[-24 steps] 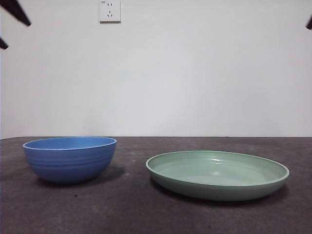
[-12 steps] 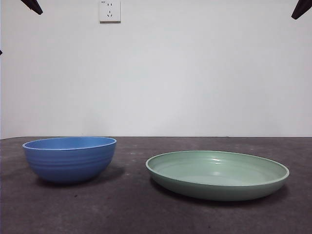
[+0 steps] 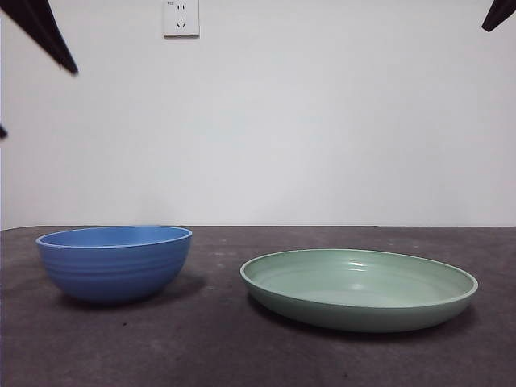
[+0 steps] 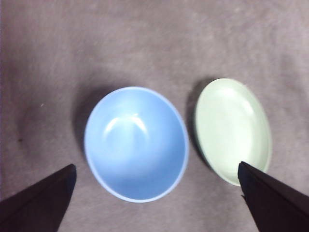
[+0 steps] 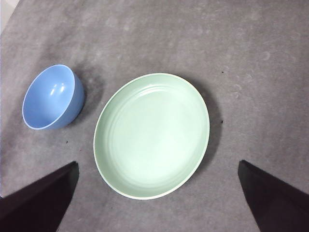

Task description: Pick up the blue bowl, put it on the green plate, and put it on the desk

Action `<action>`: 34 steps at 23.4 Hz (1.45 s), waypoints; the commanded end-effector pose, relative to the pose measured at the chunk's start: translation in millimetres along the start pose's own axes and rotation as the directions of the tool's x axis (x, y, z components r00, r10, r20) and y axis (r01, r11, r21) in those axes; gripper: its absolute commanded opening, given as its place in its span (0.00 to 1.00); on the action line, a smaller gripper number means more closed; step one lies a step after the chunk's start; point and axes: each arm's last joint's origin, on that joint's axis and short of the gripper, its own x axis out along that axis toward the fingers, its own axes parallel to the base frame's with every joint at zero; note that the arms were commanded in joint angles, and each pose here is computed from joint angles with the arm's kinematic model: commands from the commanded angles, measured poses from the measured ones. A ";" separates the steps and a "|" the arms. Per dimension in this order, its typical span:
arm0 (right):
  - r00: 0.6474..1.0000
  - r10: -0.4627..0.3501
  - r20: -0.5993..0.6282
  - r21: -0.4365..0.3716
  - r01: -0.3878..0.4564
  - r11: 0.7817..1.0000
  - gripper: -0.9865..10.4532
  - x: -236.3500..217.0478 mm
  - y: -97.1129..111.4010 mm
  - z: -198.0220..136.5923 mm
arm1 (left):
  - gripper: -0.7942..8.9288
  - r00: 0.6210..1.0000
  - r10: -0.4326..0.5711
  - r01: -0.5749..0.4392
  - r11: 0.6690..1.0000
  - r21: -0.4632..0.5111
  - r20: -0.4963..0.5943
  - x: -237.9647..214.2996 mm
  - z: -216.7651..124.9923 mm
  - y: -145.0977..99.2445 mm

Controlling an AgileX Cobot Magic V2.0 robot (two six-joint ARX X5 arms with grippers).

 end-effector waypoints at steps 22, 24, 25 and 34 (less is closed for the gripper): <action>1.000 0.005 0.009 -0.011 -0.005 1.000 0.59 -1.4 1.5 3.6 | 0.45 0.931 0.231 -0.243 0.970 -0.007 -0.281 127.5 4.6 35.6; 1.000 0.005 0.009 -0.010 -0.005 1.000 0.59 -1.4 1.5 3.5 | 0.35 0.926 0.248 -0.260 0.966 -0.004 -0.284 127.3 4.2 36.1; 1.000 0.005 0.009 -0.011 -0.005 1.000 0.59 -1.4 1.5 3.5 | 0.31 0.926 0.248 -0.259 0.966 -0.004 -0.284 127.5 4.1 36.2; 1.000 0.005 0.009 -0.011 -0.005 1.000 0.59 -1.4 1.5 3.5 | 0.09 0.933 0.246 -0.253 0.967 0.005 -0.262 128.5 6.3 36.0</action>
